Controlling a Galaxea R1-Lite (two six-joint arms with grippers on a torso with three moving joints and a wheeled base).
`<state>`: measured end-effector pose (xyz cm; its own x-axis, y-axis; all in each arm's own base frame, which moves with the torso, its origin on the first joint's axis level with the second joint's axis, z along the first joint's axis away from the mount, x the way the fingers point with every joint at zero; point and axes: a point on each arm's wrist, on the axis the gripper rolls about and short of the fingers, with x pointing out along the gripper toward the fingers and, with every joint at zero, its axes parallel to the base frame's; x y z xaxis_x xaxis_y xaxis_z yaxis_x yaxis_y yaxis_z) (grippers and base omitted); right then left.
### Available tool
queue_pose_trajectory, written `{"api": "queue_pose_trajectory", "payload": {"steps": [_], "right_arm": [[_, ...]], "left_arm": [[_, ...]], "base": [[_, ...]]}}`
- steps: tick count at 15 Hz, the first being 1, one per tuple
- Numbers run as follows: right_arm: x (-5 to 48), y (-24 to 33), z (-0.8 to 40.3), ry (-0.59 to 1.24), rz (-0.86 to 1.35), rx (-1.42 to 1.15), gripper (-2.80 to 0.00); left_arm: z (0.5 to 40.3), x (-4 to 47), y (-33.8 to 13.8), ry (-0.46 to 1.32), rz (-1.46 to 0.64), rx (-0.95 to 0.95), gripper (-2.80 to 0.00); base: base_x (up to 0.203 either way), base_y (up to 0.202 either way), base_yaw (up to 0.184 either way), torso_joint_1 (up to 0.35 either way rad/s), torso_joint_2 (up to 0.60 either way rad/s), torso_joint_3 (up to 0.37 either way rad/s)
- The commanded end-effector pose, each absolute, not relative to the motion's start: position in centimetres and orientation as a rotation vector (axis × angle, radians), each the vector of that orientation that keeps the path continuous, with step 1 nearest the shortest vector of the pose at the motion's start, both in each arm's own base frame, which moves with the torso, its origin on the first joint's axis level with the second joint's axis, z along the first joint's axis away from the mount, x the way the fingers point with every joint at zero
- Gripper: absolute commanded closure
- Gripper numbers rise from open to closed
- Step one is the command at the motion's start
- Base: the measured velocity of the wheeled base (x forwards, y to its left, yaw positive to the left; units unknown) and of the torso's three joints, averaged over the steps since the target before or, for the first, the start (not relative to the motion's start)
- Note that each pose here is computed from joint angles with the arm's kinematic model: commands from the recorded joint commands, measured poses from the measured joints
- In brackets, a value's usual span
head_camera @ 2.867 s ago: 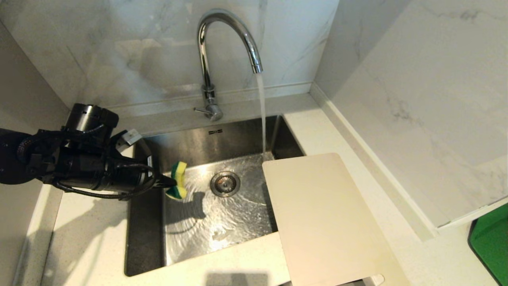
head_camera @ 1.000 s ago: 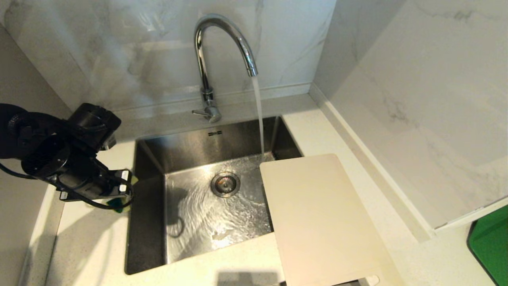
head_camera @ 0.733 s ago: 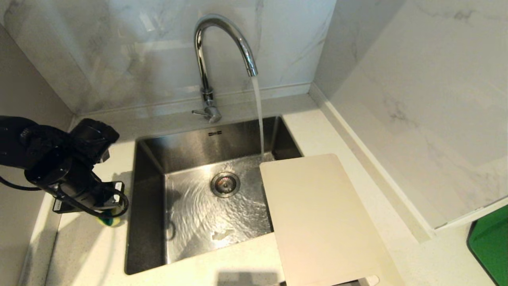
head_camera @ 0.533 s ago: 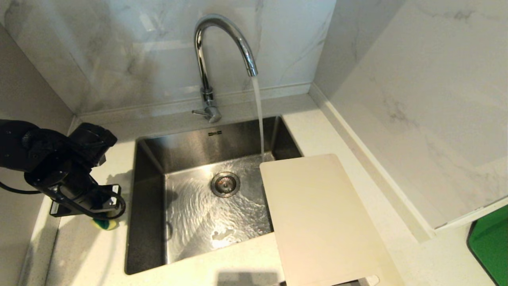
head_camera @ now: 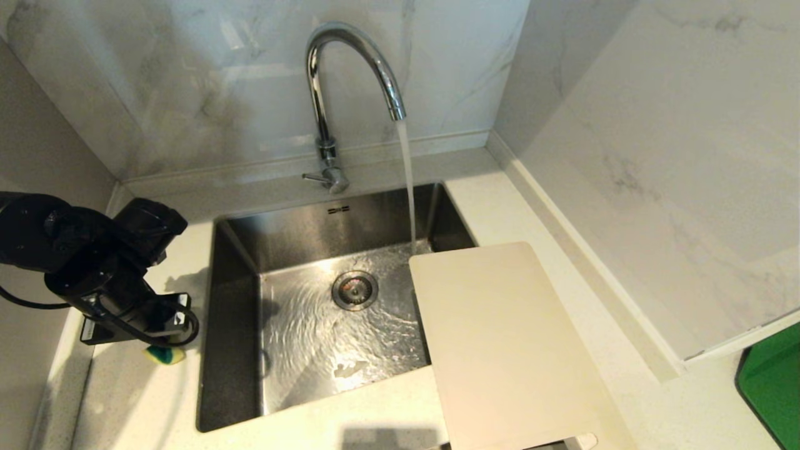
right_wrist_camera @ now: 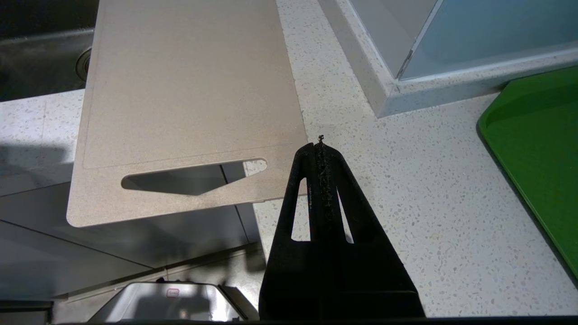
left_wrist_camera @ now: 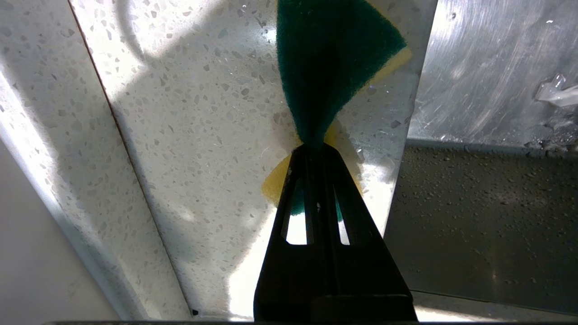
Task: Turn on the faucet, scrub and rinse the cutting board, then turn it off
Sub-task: Put down the cleaning cloth
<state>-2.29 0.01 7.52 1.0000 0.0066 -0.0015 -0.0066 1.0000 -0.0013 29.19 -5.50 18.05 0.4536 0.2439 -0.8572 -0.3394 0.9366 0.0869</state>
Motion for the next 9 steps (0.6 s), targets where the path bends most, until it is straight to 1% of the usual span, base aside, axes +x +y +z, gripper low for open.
{"api": "queue_pose_trajectory", "payload": {"steps": [1,2,3,9], "right_arm": [[-2.3,0.0,7.5,0.003,0.008,-0.002,0.0],[-2.3,0.0,7.5,0.003,0.008,-0.002,0.0],[-2.3,0.0,7.5,0.003,0.007,-0.002,0.0],[-2.3,0.0,7.5,0.003,0.006,-0.002,0.0]], "left_arm": [[17.9,29.2,-5.5,1.045,0.366,-0.1,0.0],[17.9,29.2,-5.5,1.044,0.367,-0.099,0.0],[18.0,29.2,-5.5,1.041,0.368,-0.099,-2.8],[19.1,28.4,-5.5,1.009,0.353,-0.113,-2.8]], "base": [[0.0,0.0,0.0,0.0,0.0,0.0],[0.0,0.0,0.0,0.0,0.0,0.0],[0.0,0.0,0.0,0.0,0.0,0.0],[0.0,0.0,0.0,0.0,0.0,0.0]]}}
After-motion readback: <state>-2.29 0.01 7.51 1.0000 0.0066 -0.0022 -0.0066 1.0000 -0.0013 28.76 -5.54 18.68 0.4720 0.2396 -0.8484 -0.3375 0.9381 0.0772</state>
